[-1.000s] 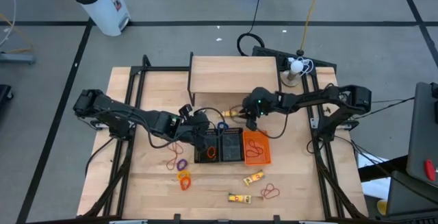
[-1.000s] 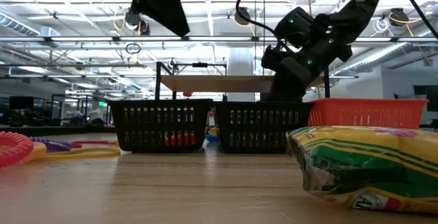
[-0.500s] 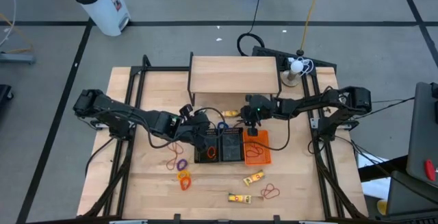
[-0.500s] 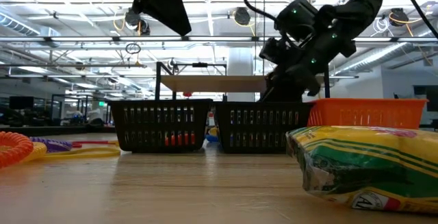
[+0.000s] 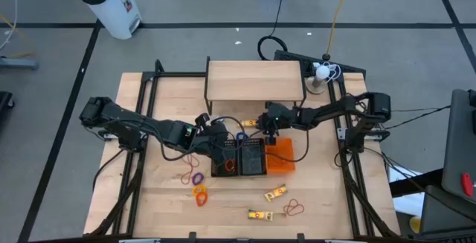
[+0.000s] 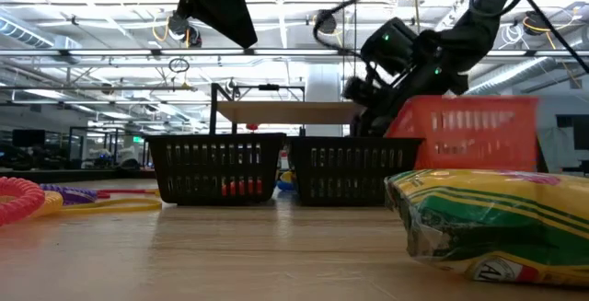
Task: Pick & Place Office Desk Supplies
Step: Put the crayon box into the right black basket
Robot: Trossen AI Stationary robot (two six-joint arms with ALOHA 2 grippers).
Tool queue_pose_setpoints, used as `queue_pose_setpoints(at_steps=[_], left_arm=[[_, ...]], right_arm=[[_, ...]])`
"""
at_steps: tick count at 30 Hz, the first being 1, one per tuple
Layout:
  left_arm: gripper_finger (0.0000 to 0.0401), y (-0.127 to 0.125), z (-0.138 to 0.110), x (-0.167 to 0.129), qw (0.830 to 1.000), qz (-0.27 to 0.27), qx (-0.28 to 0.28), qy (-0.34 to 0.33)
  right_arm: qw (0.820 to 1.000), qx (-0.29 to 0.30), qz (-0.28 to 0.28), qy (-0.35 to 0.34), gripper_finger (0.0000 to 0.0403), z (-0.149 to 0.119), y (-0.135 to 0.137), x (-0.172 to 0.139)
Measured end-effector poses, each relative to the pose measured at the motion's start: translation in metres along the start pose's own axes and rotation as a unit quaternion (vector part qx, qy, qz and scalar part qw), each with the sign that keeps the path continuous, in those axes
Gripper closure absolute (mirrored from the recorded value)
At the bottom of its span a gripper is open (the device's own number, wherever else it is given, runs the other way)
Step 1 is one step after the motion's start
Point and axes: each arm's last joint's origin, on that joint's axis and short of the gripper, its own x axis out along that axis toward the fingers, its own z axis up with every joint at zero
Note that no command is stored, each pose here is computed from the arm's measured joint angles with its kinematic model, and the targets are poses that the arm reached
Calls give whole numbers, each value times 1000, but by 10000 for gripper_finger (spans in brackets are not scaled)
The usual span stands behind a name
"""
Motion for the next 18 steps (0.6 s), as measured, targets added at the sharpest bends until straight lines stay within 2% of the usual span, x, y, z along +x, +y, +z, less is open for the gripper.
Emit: queue_pose_setpoints(at_steps=[5, 18], left_arm=[[308, -1, -1, -1, 1000, -2, 2, 0], [308, -4, -2, -2, 1000, -11, 5, 3]], right_arm=[[999, 1, -43, 17, 314, -6, -1, 7], [999, 6, -46, -13, 314, 4, 3, 3]])
